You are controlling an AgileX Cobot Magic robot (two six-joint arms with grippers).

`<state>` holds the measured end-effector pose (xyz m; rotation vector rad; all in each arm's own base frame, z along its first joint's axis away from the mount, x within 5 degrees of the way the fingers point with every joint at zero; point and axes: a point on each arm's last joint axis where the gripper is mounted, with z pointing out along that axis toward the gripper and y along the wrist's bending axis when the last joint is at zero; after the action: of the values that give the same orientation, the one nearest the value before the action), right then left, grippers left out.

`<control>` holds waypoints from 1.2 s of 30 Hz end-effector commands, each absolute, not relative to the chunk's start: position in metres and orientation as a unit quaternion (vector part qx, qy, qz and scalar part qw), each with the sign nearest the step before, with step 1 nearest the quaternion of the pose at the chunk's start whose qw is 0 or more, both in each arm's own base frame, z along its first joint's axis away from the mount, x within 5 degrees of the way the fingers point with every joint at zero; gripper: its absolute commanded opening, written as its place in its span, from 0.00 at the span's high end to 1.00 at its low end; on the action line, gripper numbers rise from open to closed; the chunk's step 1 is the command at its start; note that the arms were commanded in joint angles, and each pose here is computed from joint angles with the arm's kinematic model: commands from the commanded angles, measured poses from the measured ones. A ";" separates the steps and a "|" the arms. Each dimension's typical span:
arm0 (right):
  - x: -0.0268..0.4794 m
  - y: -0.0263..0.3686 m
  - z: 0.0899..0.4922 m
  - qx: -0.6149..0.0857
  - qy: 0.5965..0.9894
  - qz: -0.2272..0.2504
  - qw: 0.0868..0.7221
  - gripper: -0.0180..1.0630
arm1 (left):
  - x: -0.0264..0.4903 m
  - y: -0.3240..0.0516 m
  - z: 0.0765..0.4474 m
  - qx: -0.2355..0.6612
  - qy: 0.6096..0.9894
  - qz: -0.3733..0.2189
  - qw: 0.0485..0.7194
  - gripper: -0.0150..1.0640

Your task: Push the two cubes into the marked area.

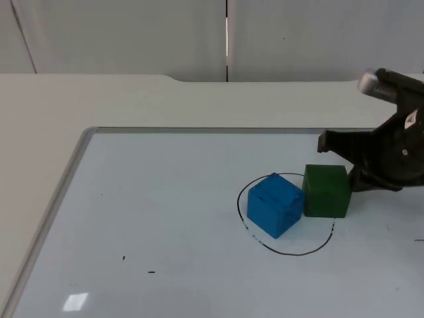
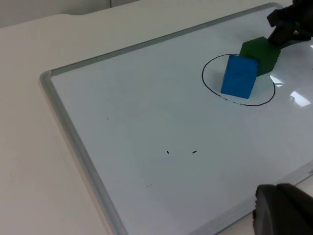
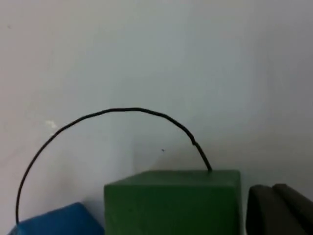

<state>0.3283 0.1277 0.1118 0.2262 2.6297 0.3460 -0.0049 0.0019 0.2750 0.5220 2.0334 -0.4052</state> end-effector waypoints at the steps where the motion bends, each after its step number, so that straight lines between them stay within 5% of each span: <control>1: 0.329 0.131 0.115 0.071 0.956 0.130 0.254 0.98 | -0.005 0.002 0.275 0.213 0.831 -0.168 0.486 0.99; 18: 0.331 0.131 0.106 0.083 0.956 0.130 0.251 0.98 | -0.005 0.002 0.275 0.213 0.831 -0.168 0.486 0.99; 36: 0.336 0.147 0.115 0.013 0.955 0.127 0.267 0.98 | -0.005 0.002 0.275 0.213 0.831 -0.168 0.486 0.99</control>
<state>0.3360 0.1449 0.1128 0.0895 2.5836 0.3536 -0.0049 0.0019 0.2750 0.5220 2.0334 -0.4052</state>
